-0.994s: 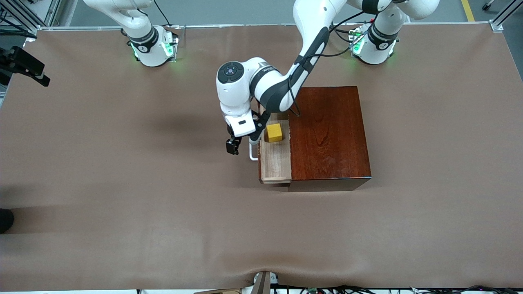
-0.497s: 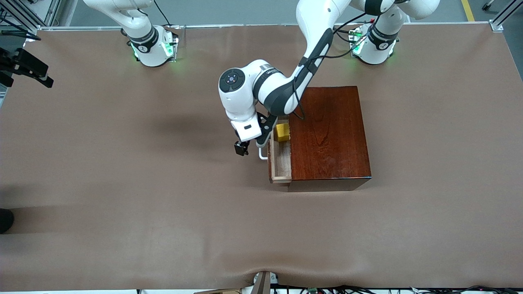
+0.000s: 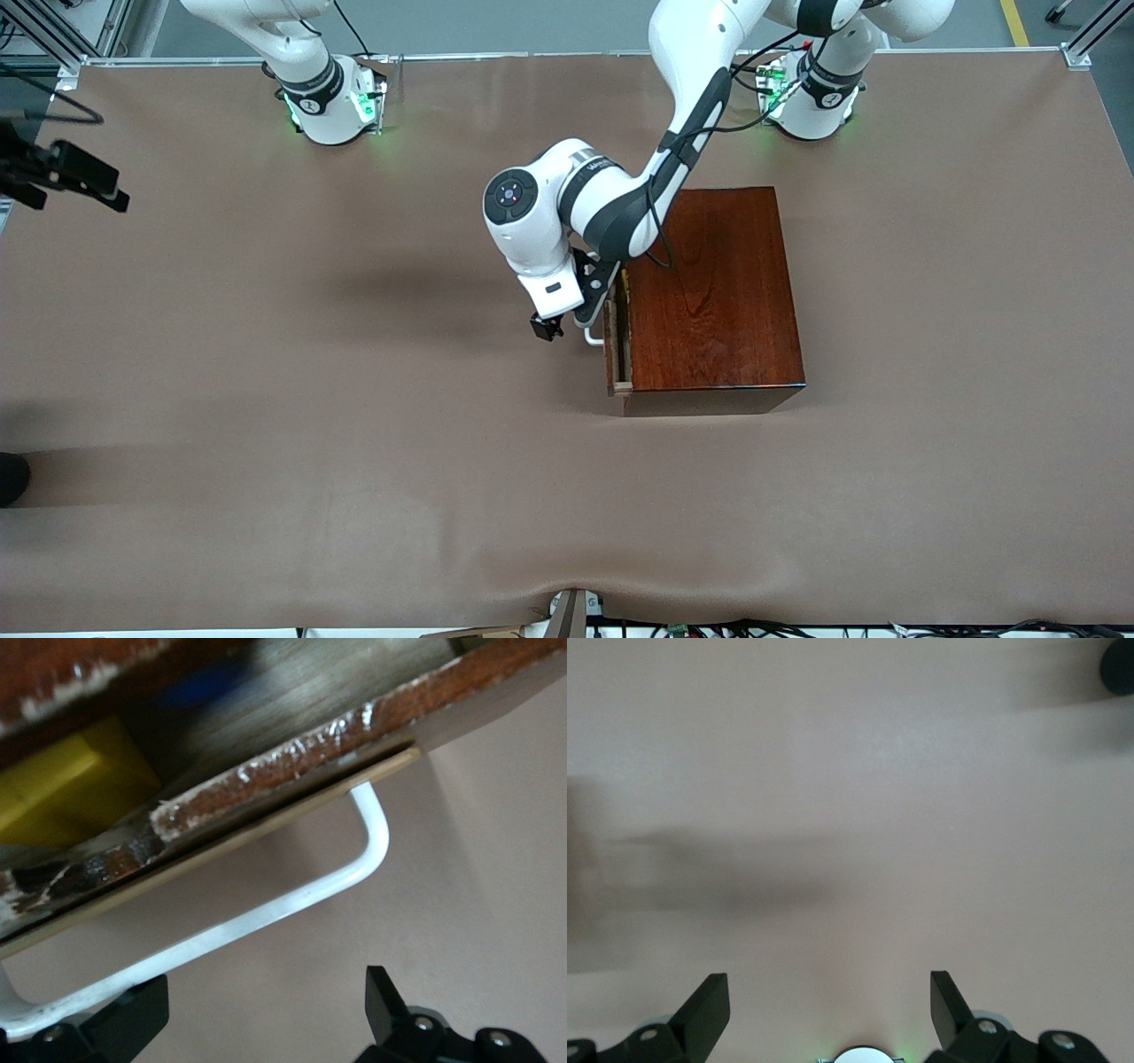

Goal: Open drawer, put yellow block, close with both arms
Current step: 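Push the drawer shut into the cabinet with the left gripper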

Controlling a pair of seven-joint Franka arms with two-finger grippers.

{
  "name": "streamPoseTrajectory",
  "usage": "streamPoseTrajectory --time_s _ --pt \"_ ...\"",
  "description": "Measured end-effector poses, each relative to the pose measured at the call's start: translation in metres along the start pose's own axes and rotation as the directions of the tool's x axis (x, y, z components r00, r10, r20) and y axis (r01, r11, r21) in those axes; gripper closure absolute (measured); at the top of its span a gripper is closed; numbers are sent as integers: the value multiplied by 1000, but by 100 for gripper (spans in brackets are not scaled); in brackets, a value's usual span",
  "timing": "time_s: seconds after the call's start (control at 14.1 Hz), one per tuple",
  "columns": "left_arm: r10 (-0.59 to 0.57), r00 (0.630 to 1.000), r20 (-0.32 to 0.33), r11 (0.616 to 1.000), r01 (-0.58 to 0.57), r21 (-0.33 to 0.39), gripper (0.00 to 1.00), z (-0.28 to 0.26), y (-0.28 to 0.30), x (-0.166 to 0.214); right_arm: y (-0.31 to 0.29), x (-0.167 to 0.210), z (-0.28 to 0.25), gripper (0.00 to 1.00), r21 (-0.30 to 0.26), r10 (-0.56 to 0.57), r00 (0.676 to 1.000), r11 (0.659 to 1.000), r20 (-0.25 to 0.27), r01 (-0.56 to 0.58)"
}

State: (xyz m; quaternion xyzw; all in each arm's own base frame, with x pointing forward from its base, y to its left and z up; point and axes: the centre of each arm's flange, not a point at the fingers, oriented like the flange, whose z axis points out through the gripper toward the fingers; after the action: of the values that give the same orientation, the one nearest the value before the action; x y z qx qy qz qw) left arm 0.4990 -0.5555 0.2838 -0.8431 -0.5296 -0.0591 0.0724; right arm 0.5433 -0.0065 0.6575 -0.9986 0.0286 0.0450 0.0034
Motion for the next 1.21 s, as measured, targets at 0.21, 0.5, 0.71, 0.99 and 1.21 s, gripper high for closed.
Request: streamPoseTrajectory --time_s 0.21,0.5,0.71,0.99,1.21 --pt "-3 1000 -12 1000 4 28 0 6 -1 7 9 7 11 0 0 17 1000 1000 21 -17" --pt "-5 1000 -18 999 6 40 0 9 -1 10 13 8 18 0 0 24 999 1000 37 -24" --pt "-9 1000 -22 999 10 50 0 10 -1 13 18 6 26 0 2 33 999 999 19 -33" --pt "-10 1000 -30 998 12 61 0 13 -2 15 15 -18 26 0 9 25 996 1000 -81 -24" --pt "-9 999 -37 998 12 67 0 15 -3 17 5 -28 -1 0 -9 0 992 1000 -128 -1"
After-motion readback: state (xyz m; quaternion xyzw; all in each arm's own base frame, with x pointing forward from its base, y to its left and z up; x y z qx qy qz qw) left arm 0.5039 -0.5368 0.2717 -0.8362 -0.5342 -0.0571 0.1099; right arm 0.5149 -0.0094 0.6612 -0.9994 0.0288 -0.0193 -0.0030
